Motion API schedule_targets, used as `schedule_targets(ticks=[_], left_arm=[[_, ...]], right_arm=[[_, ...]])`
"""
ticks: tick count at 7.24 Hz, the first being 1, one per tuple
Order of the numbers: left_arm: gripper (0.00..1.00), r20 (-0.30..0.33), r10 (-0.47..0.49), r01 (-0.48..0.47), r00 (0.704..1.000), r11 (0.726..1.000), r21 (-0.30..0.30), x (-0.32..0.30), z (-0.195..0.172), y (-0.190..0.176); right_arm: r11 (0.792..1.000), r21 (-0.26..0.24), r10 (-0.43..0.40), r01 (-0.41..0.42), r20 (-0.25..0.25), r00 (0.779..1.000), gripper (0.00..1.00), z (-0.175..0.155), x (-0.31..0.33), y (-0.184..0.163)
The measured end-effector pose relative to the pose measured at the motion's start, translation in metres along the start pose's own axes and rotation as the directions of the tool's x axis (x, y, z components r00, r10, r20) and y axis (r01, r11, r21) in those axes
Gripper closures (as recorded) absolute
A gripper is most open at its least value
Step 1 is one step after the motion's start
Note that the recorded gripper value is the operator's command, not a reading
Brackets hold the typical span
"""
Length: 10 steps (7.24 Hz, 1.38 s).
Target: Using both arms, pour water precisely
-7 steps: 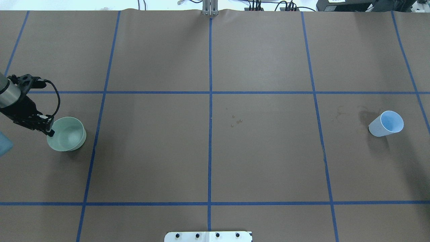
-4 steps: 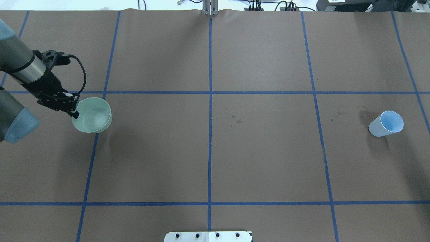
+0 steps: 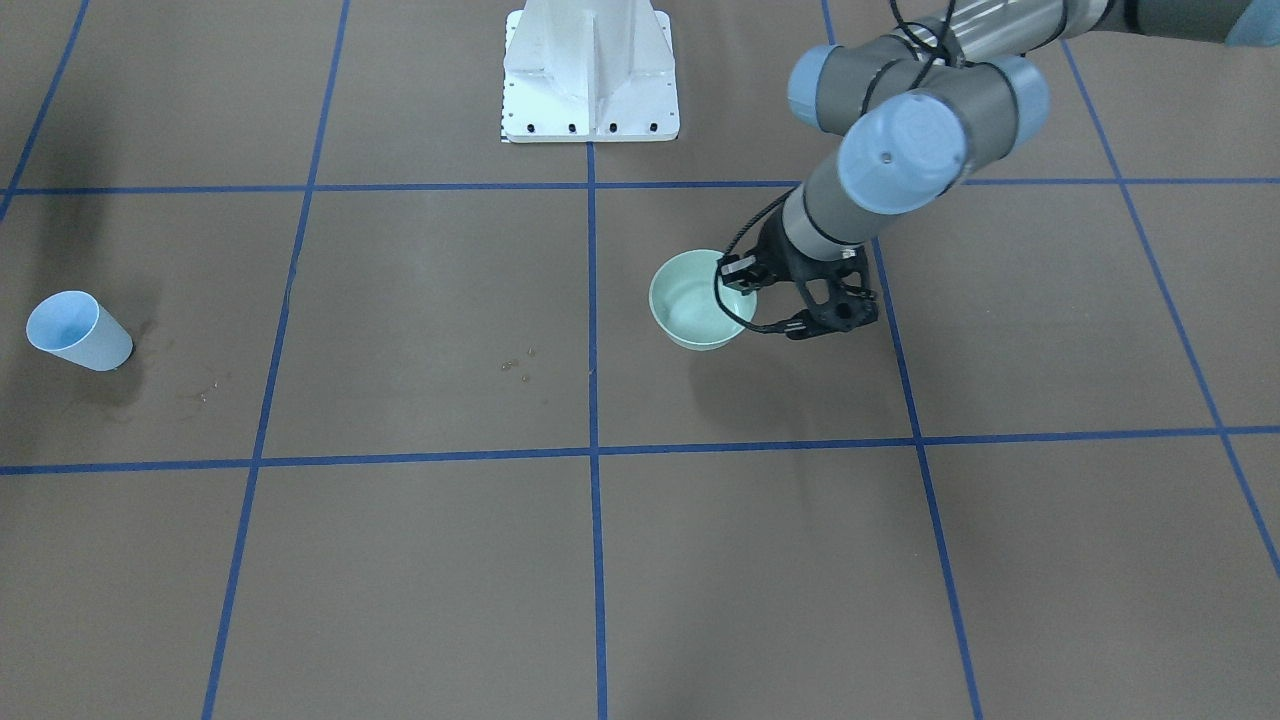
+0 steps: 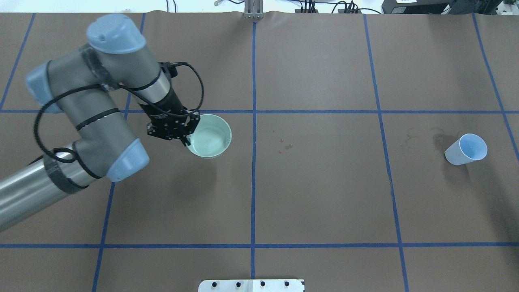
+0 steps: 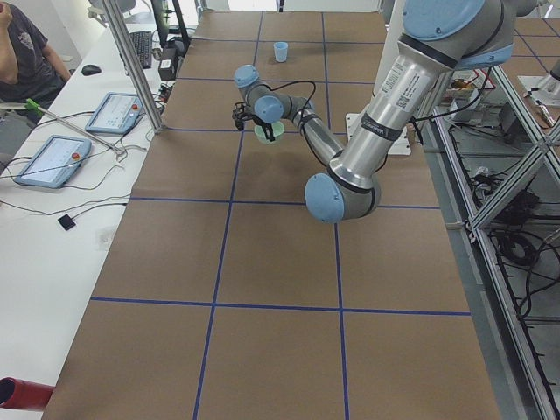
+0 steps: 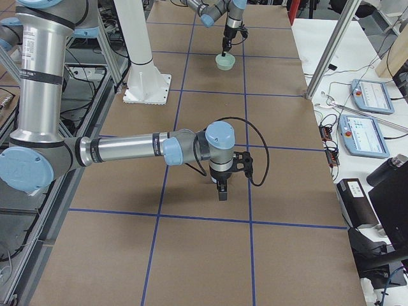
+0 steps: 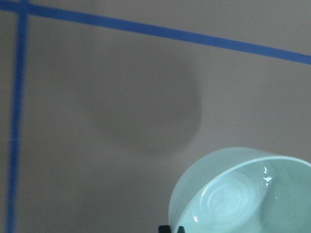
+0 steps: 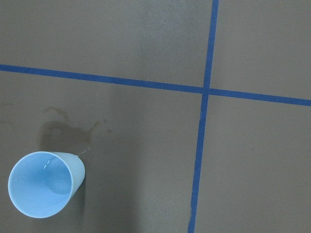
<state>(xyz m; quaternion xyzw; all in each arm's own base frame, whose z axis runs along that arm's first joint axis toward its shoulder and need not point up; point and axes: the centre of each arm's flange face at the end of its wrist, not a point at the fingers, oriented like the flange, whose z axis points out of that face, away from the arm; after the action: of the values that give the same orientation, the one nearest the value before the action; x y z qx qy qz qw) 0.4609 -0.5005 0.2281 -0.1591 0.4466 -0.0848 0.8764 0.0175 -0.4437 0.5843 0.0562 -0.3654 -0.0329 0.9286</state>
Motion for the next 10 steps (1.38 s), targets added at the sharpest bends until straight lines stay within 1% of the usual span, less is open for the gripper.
schedule_targets(ticks=[1, 2, 4, 5, 7, 8, 10], left_arm=[[1.00, 0.003, -0.036, 0.036, 0.999, 0.999, 0.006, 0.032, 0.014, 0.007], [1.00, -0.003, -0.044, 0.044, 0.999, 0.999, 0.014, 0.050, 0.033, 0.009], [1.00, -0.043, -0.032, 0.033, 0.999, 0.999, 0.013, 0.067, 0.068, 0.000], [1.00, -0.057, -0.023, 0.024, 0.998, 1.000, 0.012, 0.076, 0.076, -0.003], [1.00, -0.067, -0.014, 0.014, 0.998, 1.000, 0.012, 0.082, 0.080, -0.005], [0.94, -0.067, -0.012, 0.012, 0.998, 1.000, 0.011, 0.083, 0.080, -0.005], [0.76, -0.062, -0.016, 0.017, 0.998, 1.000, 0.011, 0.081, 0.083, -0.007]], right_arm=[[1.000, 0.000, 0.000, 0.000, 0.000, 1.000, 0.01, 0.000, 0.000, 0.000], [1.000, 0.000, 0.000, 0.000, 0.000, 1.000, 0.01, 0.000, 0.000, 0.000], [1.000, 0.000, 0.000, 0.000, 0.000, 1.000, 0.01, 0.000, 0.000, 0.000], [1.000, 0.000, 0.000, 0.000, 0.001, 1.000, 0.01, 0.000, 0.000, 0.000], [1.000, 0.000, 0.000, 0.000, 0.001, 1.000, 0.01, 0.000, 0.000, 0.000], [1.000, -0.001, 0.000, 0.000, 0.001, 1.000, 0.01, 0.000, 0.000, 0.000], [1.000, -0.002, 0.001, -0.001, 0.001, 1.000, 0.01, 0.001, 0.000, 0.000]])
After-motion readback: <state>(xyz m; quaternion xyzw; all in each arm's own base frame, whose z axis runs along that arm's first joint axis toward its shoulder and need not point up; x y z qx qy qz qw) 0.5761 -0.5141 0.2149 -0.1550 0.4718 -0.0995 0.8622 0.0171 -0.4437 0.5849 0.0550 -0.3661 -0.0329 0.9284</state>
